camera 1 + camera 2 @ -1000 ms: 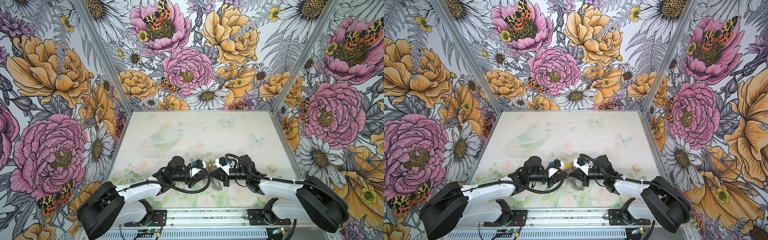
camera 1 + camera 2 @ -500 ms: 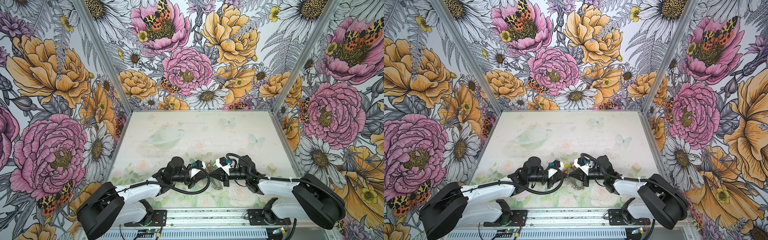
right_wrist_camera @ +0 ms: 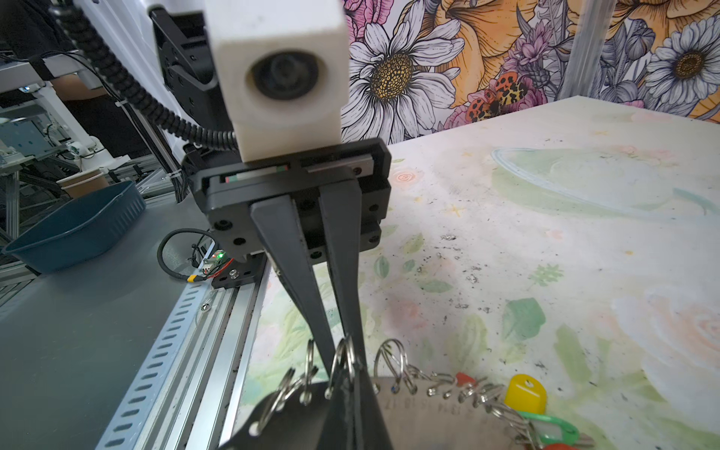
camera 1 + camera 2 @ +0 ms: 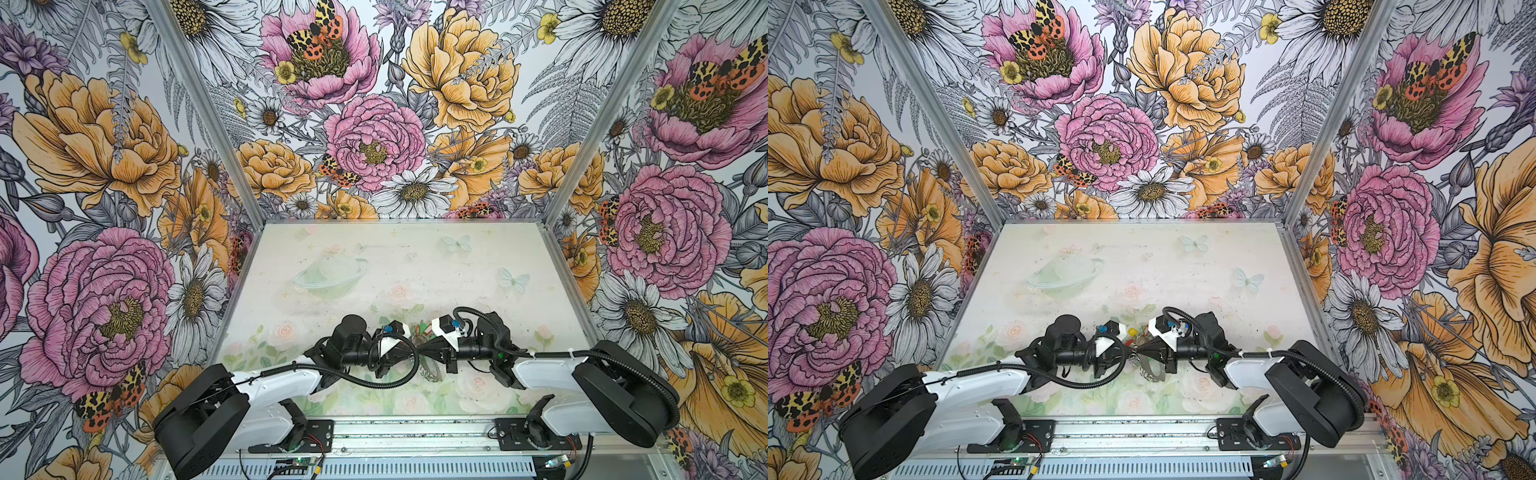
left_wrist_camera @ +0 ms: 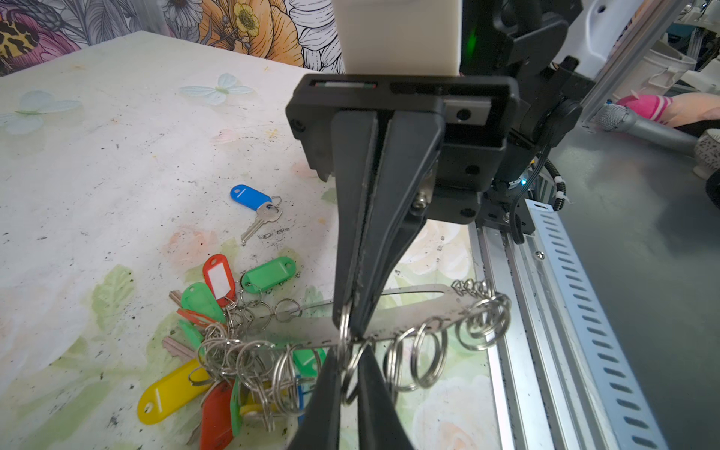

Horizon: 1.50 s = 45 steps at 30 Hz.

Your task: Put the keys on the keyring

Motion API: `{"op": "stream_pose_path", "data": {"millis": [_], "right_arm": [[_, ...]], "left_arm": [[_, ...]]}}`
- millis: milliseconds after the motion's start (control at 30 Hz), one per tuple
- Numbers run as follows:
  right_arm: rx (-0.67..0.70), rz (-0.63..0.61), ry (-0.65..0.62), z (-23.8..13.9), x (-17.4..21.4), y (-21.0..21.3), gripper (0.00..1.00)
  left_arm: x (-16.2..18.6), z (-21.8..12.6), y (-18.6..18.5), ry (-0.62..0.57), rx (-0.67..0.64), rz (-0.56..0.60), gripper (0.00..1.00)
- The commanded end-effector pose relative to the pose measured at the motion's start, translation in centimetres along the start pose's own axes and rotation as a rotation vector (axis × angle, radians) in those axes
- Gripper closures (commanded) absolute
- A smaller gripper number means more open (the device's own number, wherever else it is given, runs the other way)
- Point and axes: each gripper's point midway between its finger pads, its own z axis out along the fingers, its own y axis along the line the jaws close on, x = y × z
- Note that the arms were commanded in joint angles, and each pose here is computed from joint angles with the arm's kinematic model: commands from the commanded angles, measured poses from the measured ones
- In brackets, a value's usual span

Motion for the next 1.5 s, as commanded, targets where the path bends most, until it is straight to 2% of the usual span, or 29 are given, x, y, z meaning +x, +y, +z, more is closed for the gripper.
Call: {"op": "stream_pose_path", "data": {"millis": [0,200,467,567,667,733,1067,1233,1367,1467], "right_arm": [[-0.057,-0.073,-0.065,0.3,-2.0,1.1,1.0],[-0.06,-0.073,-0.062,0.5,-1.7,0.9,1.0],[-0.07,-0.087,-0.062,0.6,-1.6,1.0,1.0],[-0.068,-0.088,-0.055,0.7,-1.4,1.0,1.0],[-0.066,-0.088,-0.05,0.7,-1.3,0.9,1.0],[-0.07,-0.085,-0.045,0.8,-1.2,0.9,1.0],[-0.059,-0.082,-0.046,0.9,-1.2,0.8,1.0],[0.001,-0.098,-0.069,-0.1,-2.1,0.4,0.82],[0.13,-0.116,-0.058,-1.1,-2.7,-0.9,0.75],[0.196,-0.118,-0.022,-1.9,-2.5,-1.3,0.75]], "left_arm": [[-3.0,-0.5,-0.9,-0.115,0.033,0.068,0.88],[-3.5,-1.0,-0.9,-0.143,0.028,0.072,0.88],[-3.5,-1.0,-0.9,-0.144,0.032,0.074,0.99],[-3.5,-1.0,-0.6,-0.143,0.012,0.076,0.99],[-3.7,-1.1,-0.4,-0.15,0.0,0.084,0.92],[-3.8,-1.2,-0.5,-0.153,0.001,0.091,0.92],[-3.6,-1.0,-0.1,-0.145,-0.01,0.087,1.0],[-3.0,-1.0,0.6,-0.096,-0.054,0.094,1.0],[-2.8,-1.1,1.1,-0.079,-0.085,0.105,1.0],[-2.6,-1.0,1.4,-0.067,-0.105,0.112,1.0]]}}
